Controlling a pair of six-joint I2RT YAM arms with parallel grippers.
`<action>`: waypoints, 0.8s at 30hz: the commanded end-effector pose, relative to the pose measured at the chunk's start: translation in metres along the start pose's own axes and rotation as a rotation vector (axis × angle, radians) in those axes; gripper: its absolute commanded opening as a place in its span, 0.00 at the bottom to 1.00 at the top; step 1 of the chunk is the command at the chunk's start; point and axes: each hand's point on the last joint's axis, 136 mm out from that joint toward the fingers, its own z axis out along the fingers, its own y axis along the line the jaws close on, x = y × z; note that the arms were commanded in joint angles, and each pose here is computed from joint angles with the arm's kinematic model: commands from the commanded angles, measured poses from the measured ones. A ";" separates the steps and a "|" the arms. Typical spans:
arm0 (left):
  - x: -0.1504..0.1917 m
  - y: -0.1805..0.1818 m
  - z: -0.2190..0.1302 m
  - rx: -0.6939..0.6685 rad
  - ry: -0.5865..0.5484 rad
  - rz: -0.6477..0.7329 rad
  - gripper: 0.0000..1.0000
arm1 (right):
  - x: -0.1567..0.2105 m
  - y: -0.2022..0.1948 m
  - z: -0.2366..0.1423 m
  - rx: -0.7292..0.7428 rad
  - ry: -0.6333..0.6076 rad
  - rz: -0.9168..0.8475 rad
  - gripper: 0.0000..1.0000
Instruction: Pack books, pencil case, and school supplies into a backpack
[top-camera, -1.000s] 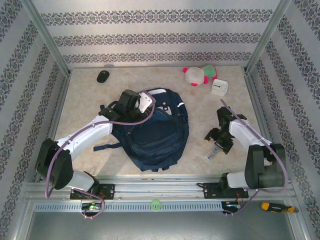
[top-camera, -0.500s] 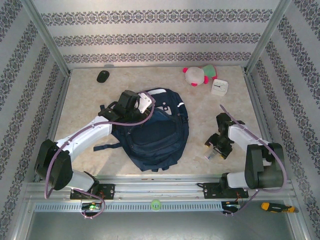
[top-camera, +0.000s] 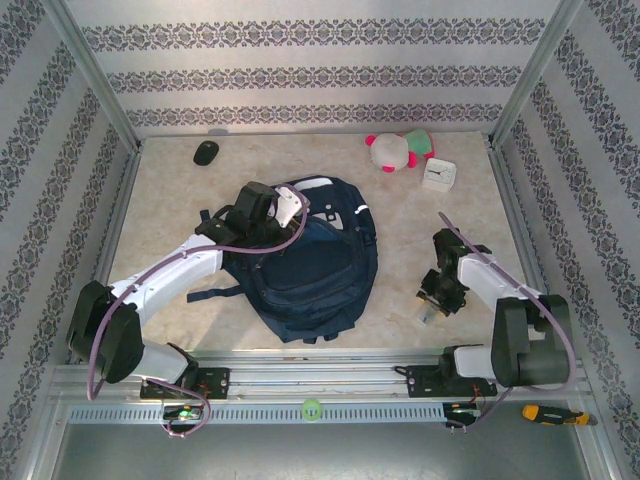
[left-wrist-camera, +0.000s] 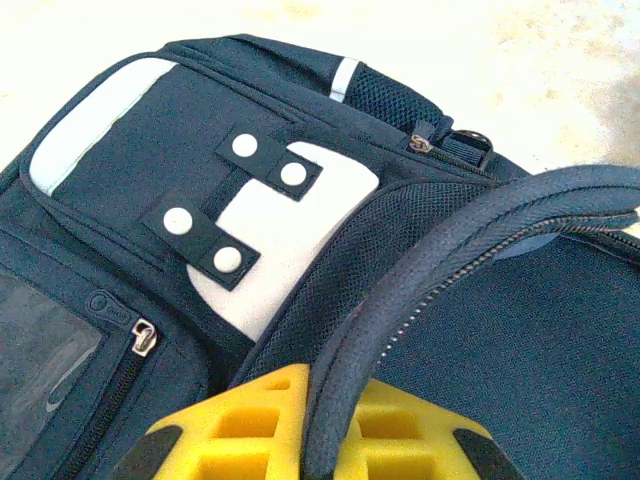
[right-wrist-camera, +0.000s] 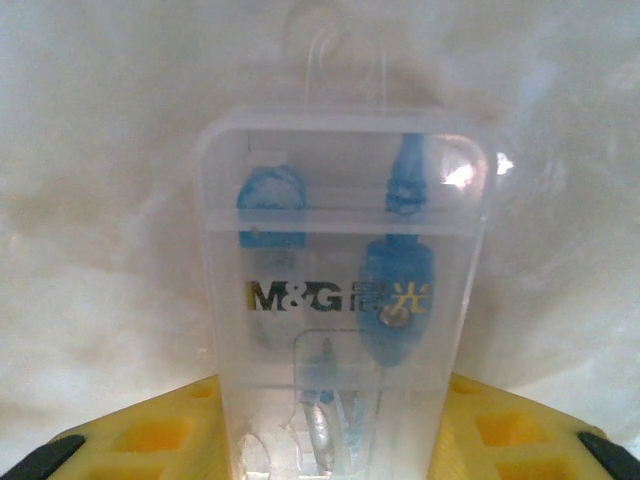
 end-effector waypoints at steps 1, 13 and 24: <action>-0.021 0.004 -0.005 -0.019 -0.062 -0.027 0.01 | -0.008 0.039 -0.020 -0.173 -0.103 -0.127 0.35; -0.027 0.000 -0.013 0.003 -0.036 -0.053 0.01 | 0.010 0.159 -0.147 -0.897 -0.686 -0.573 0.27; -0.024 -0.006 -0.016 0.033 -0.013 -0.088 0.01 | 0.150 0.207 -0.182 -1.036 -0.954 -1.645 0.26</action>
